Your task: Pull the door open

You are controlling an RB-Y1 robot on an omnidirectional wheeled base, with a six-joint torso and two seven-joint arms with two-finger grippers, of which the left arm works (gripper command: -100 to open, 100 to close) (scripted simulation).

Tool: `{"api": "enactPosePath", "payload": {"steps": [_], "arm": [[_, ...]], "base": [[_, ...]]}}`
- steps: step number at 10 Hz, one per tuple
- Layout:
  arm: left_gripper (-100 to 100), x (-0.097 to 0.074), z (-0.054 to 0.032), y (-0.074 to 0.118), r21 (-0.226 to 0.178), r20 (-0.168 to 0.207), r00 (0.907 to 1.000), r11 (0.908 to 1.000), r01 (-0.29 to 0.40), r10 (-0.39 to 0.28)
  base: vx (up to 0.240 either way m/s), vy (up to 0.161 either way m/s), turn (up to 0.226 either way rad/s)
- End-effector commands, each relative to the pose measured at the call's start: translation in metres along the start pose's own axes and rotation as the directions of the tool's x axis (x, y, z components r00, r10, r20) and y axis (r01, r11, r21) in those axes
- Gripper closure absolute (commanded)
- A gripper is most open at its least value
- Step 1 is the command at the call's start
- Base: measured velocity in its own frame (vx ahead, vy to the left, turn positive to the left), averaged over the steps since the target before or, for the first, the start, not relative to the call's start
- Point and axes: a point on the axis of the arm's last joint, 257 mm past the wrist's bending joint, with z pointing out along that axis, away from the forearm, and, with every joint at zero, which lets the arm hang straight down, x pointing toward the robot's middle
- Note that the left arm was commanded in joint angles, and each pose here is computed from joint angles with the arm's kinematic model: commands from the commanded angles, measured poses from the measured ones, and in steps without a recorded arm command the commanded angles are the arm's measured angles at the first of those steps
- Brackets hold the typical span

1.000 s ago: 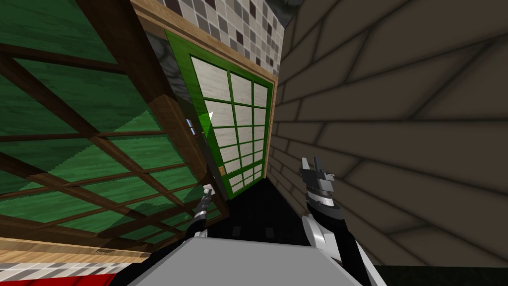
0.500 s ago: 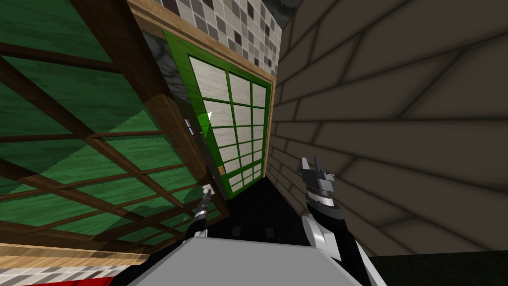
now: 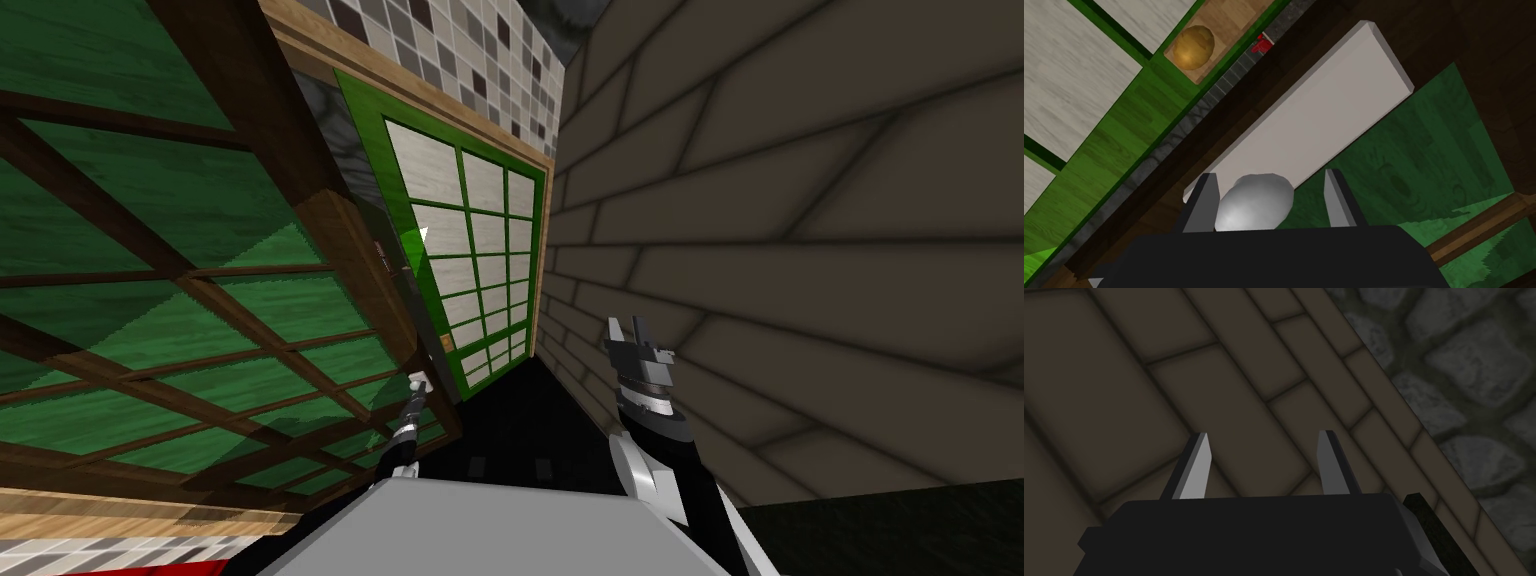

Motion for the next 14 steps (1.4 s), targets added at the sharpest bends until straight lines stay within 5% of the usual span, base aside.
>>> {"api": "enactPosePath", "payload": {"steps": [1, 6, 9, 11, 14], "arm": [[100, -0.0227, 0.0056, 0.0063, 0.002, 0.037, 0.9988, 0.9995, 0.032, -0.032], [100, -0.0221, 0.008, 0.0034, 0.011, 0.035, 0.9922, 0.9928, 0.119, -0.12], [100, -0.0214, 0.0105, 0.0005, 0.02, 0.031, 0.9776, 0.978, 0.208, -0.208], [100, -0.0214, 0.0105, 0.0005, 0.02, 0.031, 0.9776, 0.978, 0.208, -0.208], [100, -0.0207, 0.0129, -0.0024, 0.029, 0.026, 0.9552, 0.9554, 0.294, -0.295]], "base": [[-0.025, 0.001, -0.036], [-0.027, 0.007, -0.028], [-0.028, 0.003, -0.036], [-0.017, 0.006, -0.02], [-0.031, 0.008, -0.024]]}}
